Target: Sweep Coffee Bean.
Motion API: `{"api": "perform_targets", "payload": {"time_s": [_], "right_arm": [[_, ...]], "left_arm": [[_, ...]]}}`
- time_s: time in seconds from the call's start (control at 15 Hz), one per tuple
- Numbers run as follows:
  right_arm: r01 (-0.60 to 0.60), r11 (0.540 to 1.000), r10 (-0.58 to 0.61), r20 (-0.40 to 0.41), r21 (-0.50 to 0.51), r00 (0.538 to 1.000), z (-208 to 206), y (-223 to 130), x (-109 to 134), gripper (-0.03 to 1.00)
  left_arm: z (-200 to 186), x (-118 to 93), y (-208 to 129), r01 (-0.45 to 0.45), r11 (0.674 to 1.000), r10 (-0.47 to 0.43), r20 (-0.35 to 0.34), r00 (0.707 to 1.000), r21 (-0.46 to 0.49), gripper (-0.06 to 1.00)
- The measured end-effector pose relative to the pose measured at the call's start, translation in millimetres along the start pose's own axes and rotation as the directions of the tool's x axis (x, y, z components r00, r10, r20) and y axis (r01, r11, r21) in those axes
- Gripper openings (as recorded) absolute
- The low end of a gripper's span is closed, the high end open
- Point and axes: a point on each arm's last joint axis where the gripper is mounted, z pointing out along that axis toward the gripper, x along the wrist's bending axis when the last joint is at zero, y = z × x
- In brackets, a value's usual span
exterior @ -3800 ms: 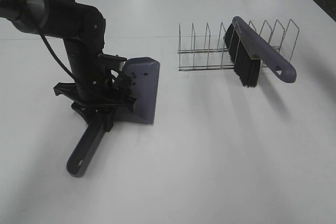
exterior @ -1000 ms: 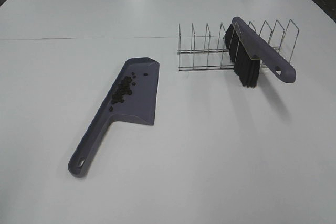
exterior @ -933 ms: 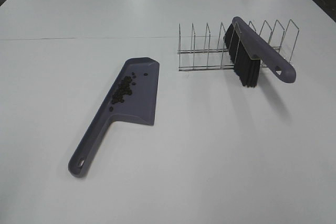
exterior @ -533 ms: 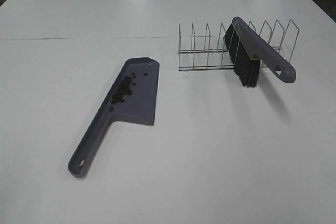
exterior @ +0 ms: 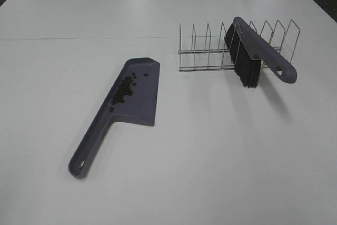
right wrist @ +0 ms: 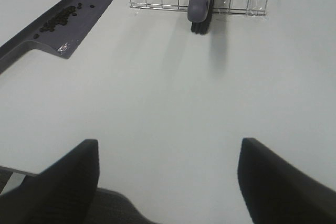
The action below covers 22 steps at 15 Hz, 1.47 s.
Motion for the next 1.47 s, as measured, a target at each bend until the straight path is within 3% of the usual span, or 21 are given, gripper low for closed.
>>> {"api": "perform_targets", "payload": {"time_s": [0.27,0.47,1.47], "right_arm": [[0.002,1.0,-0.002,0.003,0.0,1.0,0.0,0.0,-0.2,0.65],[0.006,1.0,-0.006,0.007,0.0,1.0,0.0,0.0,-0.7,0.65],[0.007,1.0,-0.007,0.007,0.0,1.0,0.0,0.0,-0.7,0.65]], "left_arm": [[0.0,-1.0,-0.1,0.004,1.0,-0.004,0.011,1.0,0.001,0.61],[-0.3,-2.2,-0.3,0.045,0.999,-0.045,-0.062,0.997,-0.007,0.61],[-0.3,-2.2,-0.3,0.046,0.999,-0.046,-0.064,0.997,-0.007,0.61]]}}
